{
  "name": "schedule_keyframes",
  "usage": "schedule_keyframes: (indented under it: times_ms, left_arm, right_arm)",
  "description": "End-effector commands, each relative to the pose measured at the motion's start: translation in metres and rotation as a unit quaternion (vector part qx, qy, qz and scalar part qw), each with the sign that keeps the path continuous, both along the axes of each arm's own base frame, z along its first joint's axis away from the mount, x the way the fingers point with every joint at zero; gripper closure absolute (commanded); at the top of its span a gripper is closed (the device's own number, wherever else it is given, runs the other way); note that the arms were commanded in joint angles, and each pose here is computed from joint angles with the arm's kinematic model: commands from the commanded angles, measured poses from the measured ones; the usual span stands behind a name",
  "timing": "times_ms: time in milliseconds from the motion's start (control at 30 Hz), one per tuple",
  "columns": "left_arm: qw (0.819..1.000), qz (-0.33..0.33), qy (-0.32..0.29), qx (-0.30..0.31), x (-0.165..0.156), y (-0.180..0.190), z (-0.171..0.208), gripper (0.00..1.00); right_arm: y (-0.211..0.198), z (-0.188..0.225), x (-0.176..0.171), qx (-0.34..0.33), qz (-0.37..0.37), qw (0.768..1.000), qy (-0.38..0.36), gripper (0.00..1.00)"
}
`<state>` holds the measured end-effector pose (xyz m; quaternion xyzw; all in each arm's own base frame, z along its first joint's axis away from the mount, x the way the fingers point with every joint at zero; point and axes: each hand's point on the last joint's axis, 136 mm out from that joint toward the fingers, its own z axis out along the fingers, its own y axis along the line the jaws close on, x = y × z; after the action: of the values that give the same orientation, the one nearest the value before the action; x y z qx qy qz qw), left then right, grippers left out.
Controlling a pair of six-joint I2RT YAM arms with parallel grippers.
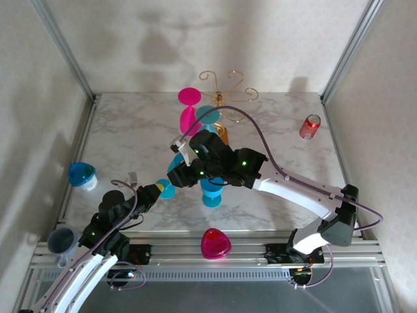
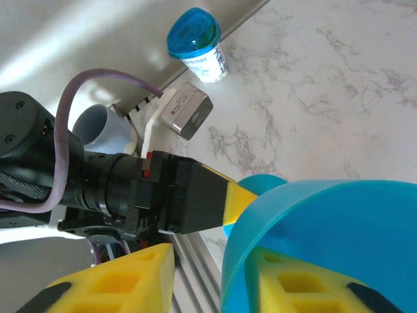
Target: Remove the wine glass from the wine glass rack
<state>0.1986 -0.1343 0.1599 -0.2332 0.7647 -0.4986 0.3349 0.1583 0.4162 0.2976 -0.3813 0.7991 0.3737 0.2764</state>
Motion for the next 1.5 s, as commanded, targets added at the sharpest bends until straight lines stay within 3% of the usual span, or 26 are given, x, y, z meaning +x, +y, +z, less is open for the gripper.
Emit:
schedule_keyframes:
  times_ms: [0,233,333,533,567,767,967,1133,1467]
  left_arm:
    - [1.0,0.017,-0.014,-0.002,0.004,0.006,0.011,1.0]
    - [1.0,0.029,-0.007,0.006,0.004,0.01,0.01,1.0]
    - [0.999,0.036,-0.004,0.009,0.005,0.013,0.011,0.96]
    - [0.998,0.064,-0.008,0.021,0.006,0.023,0.02,0.63]
    - [0.997,0.069,-0.007,0.024,0.007,0.025,0.021,0.62]
    - [0.995,0.085,0.004,0.045,0.007,0.032,0.021,0.59]
    - [0.986,0.113,0.019,0.12,0.011,0.049,0.026,0.59]
    - [0.982,0.096,0.022,0.162,0.02,0.045,0.032,0.62]
    - [0.983,0.086,0.01,0.164,0.033,0.037,0.035,0.62]
  right_arm:
    - [0.003,0.011,0.001,0.011,0.008,1.0,-0.002,0.73]
    - [0.003,0.007,0.002,0.006,0.006,1.0,0.002,0.99]
    - [0.002,0.007,0.002,0.005,0.005,1.0,0.001,1.0]
    - [0.001,0.011,0.002,0.011,0.002,1.0,-0.001,1.0]
    - [0.0,0.014,0.002,0.014,0.001,1.0,-0.002,1.0]
    - [-0.006,0.028,0.0,0.025,-0.002,1.0,-0.009,1.0]
    - [-0.021,0.044,-0.008,0.037,-0.005,0.999,-0.011,1.0]
    - [-0.04,0.059,-0.018,0.045,-0.014,0.999,-0.024,1.0]
    - [-0.105,0.076,-0.027,0.043,-0.077,0.995,-0.039,1.0]
